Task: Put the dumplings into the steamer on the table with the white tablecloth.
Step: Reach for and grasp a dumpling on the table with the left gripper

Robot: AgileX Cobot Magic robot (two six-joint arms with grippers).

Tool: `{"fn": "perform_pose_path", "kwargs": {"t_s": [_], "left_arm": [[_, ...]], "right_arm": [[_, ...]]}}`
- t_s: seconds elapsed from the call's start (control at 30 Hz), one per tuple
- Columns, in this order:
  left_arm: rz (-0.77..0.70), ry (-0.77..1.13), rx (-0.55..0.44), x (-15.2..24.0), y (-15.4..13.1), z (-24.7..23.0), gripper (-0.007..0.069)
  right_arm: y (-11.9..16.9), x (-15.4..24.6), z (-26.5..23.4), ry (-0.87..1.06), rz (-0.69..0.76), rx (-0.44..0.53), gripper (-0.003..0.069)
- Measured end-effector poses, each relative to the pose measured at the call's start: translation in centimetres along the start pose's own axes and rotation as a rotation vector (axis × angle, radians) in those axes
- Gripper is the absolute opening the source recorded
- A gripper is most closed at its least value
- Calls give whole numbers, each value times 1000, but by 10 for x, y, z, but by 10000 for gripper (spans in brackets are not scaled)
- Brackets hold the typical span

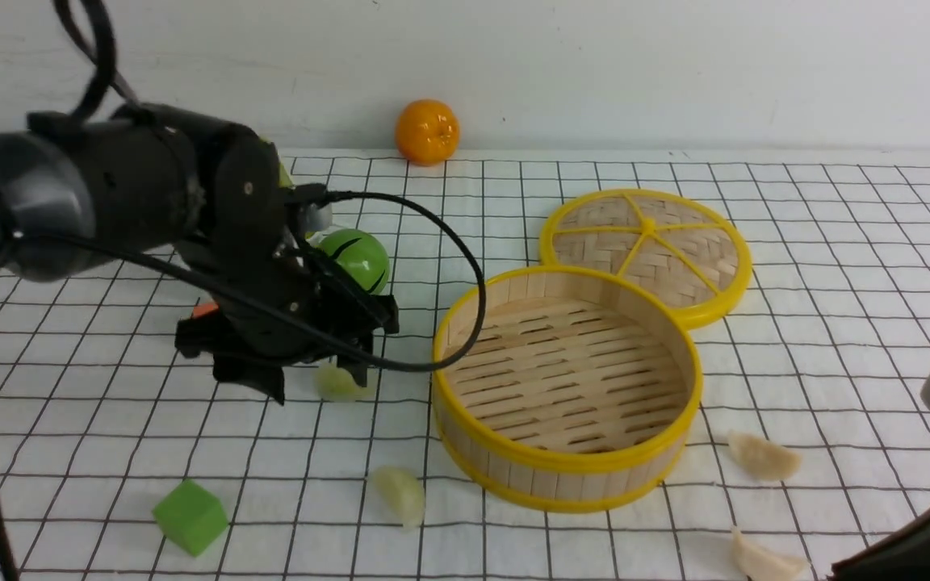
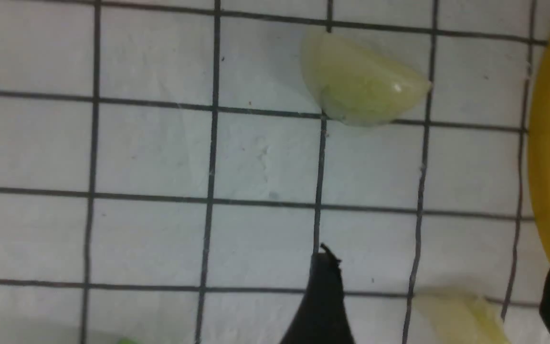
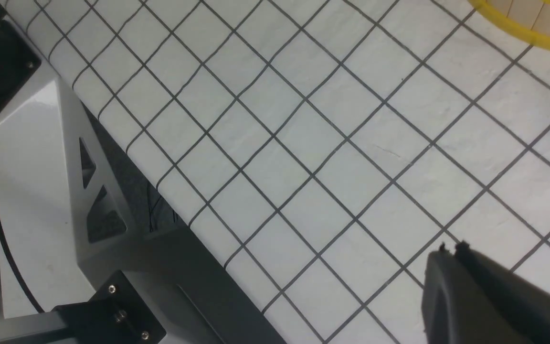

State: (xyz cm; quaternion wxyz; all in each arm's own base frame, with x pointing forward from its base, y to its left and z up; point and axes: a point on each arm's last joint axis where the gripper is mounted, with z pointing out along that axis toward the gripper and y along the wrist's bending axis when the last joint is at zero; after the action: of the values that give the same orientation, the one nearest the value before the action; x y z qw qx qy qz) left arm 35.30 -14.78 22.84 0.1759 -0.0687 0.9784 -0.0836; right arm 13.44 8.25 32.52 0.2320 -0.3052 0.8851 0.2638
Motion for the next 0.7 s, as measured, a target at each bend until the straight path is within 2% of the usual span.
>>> {"fn": "perform_pose_path", "kwargs": {"t_s": [0.07, 0.27, 0.47, 0.7], "left_arm": [[-84, 9, -6, 0, -1, 19, 573], [-207, -15, 6, -3, -2, 52, 573], [-291, -108, 35, -12, -3, 57, 573], [-345, -166, -17, -16, 3, 66, 573]], "right_arm": [[0, 0, 0, 0, 0, 0, 0], [0, 0, 0, -1, 0, 0, 4], [0, 0, 0, -1, 0, 0, 9], [0, 0, 0, -4, 0, 2, 11]]}}
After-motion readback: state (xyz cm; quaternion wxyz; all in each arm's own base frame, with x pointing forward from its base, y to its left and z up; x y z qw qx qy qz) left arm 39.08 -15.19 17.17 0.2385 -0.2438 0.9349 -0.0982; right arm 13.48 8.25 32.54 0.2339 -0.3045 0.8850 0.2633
